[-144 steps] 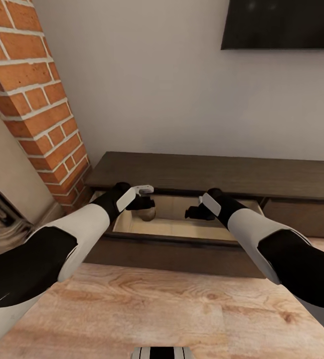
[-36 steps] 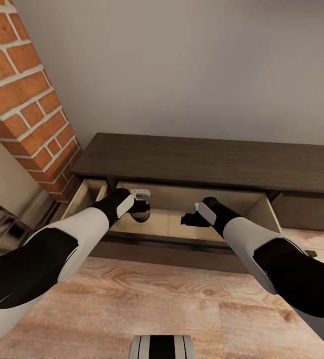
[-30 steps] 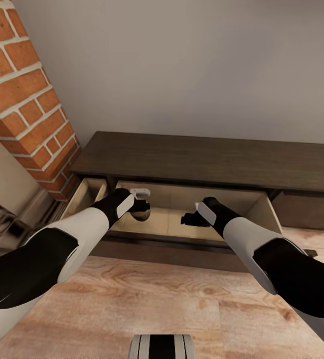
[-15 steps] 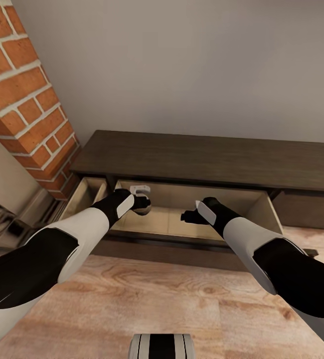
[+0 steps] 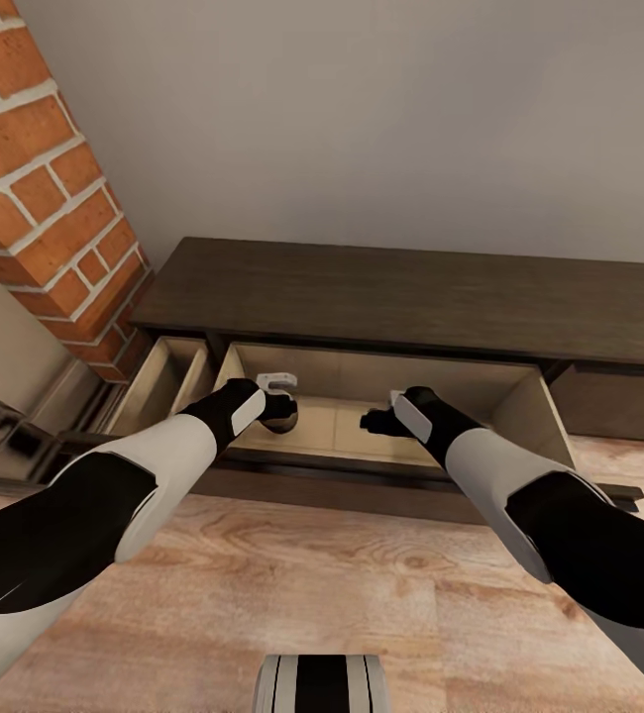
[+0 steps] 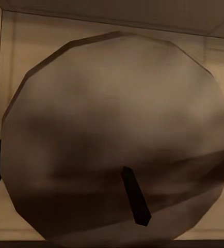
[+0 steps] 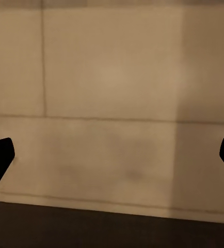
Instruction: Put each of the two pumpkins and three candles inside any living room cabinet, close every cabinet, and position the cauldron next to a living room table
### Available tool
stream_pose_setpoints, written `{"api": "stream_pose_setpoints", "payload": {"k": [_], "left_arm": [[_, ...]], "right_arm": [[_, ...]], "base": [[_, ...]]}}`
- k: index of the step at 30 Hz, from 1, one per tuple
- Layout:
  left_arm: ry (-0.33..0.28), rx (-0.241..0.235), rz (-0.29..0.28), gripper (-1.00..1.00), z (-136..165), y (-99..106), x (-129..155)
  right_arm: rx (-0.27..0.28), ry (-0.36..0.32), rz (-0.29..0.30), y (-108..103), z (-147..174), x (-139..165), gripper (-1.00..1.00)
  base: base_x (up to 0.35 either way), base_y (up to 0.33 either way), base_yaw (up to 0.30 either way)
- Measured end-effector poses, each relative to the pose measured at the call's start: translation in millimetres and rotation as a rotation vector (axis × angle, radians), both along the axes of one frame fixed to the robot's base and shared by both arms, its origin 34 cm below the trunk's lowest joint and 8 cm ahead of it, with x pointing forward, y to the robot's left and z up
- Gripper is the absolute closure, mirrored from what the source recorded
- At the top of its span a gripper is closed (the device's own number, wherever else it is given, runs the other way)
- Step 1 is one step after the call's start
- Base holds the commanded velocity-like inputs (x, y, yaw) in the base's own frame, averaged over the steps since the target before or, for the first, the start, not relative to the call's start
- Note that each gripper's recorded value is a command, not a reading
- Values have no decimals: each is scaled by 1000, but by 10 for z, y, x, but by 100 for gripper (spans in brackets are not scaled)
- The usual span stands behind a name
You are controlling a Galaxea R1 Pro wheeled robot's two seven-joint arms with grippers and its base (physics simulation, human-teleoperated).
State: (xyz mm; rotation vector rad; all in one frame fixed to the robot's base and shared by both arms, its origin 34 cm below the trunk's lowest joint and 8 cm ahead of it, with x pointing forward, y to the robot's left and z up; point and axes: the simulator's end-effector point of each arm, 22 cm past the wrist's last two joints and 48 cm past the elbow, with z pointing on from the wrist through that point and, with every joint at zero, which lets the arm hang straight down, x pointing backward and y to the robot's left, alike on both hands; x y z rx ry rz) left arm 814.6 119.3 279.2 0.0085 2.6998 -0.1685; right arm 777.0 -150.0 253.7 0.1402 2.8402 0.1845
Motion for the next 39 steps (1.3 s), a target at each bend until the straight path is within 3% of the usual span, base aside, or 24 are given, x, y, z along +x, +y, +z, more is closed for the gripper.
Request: {"api": "stream_pose_setpoints", "payload": {"k": [25, 39], "left_arm": [[-2, 0, 0, 100, 3, -2, 4], [57, -1, 0, 100, -428, -2, -134]], "right_arm": [[-1, -5, 13, 56, 16, 8, -100], [-6, 62, 10, 32, -420, -176, -100]], "base": [[66, 0, 0], [0, 0, 0]]}}
